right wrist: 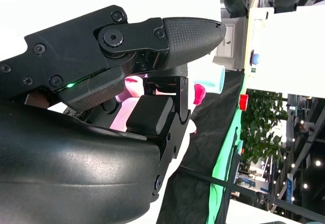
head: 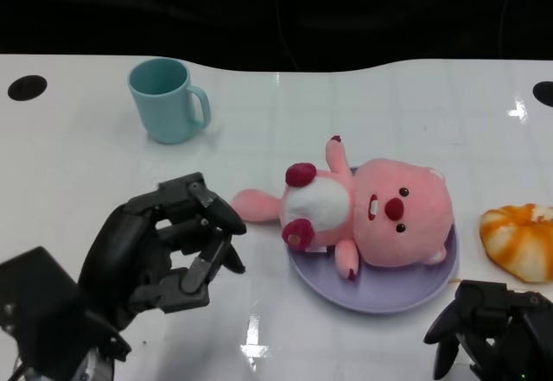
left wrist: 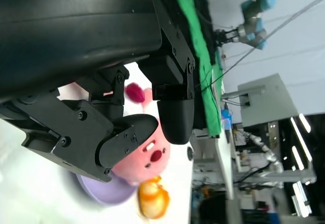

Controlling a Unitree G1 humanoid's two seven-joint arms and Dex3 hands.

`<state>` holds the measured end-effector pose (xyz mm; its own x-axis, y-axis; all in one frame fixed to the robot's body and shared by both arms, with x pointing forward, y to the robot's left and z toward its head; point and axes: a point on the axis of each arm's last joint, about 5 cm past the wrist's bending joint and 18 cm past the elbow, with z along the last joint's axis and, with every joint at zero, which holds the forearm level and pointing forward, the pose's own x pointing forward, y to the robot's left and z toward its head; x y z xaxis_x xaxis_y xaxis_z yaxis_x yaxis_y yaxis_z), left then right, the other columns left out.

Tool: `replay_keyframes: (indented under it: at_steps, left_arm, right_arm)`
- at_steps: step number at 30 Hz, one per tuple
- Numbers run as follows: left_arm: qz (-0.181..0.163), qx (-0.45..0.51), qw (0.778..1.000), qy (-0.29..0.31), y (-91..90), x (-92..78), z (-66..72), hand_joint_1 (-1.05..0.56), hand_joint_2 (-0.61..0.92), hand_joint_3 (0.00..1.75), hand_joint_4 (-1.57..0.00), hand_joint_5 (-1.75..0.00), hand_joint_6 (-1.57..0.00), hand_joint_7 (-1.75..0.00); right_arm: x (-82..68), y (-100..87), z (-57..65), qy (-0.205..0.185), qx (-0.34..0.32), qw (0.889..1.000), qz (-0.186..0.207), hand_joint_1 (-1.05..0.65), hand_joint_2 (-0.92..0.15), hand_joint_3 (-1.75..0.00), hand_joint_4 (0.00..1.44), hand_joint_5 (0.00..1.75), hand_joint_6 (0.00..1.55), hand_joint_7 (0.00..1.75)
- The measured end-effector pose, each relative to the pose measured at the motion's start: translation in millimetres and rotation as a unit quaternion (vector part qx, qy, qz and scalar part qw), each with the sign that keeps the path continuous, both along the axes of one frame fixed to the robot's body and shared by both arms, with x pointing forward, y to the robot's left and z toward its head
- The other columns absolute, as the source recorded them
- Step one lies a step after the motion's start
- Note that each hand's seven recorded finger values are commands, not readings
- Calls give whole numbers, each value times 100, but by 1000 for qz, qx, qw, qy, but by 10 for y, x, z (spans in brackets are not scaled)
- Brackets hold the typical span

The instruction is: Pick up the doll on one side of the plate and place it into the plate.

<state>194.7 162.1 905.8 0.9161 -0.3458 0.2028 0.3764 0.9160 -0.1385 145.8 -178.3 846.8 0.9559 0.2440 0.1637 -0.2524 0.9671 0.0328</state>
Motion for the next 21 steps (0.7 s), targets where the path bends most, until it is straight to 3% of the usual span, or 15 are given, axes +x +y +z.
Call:
replay_keyframes:
  at_steps: [11,21]
  left_arm:
    - [-22,-74,988,132,43,-298,-21,-21,53,121,-83,-175,-65,-167]
    - [-46,-124,969,210,49,-338,-54,-18,50,136,-87,-175,-67,-175]
  right_arm:
    - [-1,-1,-1,1,0,1000,0,-94,-92,-39,101,138,100,103]
    - [-4,-8,-7,1,-1,1000,1,-95,-92,-39,101,138,101,104]
